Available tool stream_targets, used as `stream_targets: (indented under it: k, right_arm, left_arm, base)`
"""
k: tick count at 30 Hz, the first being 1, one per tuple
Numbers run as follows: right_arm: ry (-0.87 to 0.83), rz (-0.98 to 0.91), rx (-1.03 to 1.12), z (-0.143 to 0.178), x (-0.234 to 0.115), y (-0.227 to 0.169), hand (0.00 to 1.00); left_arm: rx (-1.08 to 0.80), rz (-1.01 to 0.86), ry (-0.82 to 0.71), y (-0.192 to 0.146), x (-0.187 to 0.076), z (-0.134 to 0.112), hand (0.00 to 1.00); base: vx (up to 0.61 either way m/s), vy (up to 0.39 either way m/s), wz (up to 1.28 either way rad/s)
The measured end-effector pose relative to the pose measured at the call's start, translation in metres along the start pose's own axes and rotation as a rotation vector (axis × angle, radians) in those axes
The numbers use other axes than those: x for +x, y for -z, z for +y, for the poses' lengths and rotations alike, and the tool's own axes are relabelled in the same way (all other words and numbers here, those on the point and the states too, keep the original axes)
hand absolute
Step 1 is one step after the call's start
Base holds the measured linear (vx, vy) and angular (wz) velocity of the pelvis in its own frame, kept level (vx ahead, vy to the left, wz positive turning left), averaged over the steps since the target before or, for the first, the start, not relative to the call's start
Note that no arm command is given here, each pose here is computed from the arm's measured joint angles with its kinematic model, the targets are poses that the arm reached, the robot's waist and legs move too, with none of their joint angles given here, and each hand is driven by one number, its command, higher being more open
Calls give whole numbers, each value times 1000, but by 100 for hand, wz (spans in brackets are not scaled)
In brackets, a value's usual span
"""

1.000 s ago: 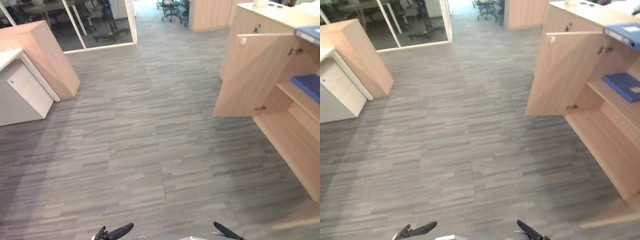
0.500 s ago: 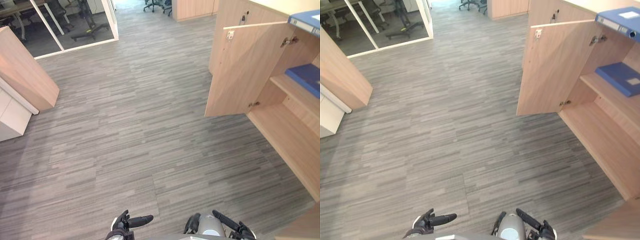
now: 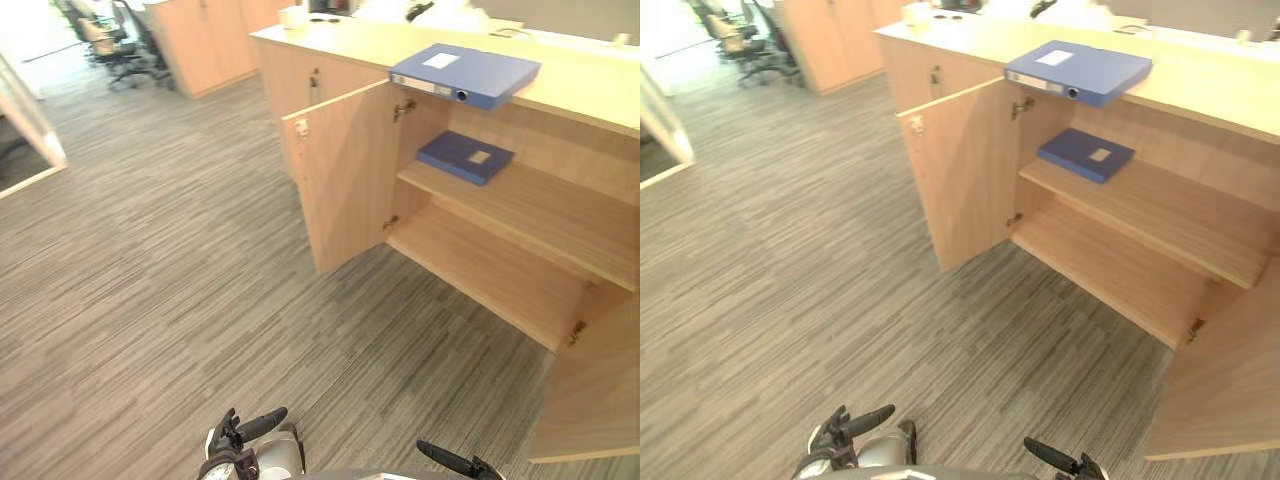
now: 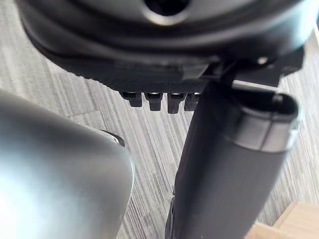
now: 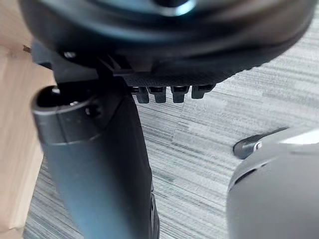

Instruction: Walk over to the cabinet, pick up the folder, carry it to the office cabinet, place the folder inside the office cabinet, then close the office cabinet door

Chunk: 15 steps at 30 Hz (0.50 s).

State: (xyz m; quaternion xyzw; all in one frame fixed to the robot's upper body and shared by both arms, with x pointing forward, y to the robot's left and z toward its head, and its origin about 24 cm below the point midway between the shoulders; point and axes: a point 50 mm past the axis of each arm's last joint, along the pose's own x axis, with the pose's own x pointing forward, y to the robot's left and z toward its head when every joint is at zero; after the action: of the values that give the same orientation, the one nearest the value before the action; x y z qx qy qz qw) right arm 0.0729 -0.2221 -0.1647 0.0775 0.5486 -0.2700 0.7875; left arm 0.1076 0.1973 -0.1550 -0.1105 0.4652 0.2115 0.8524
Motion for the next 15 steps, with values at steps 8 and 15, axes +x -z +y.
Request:
stream_targets:
  k: [8,15]
  right_arm:
    - [-23,-36,70,6,0,-12,100]
    - [-23,-62,50,3,3,-25,100]
  left_arm:
    - [90,60,-29,11,0,13,100]
    - [239,46,21,-3,6,3,100]
  base:
    - [459,443,-113]
    - [290,67,-47]
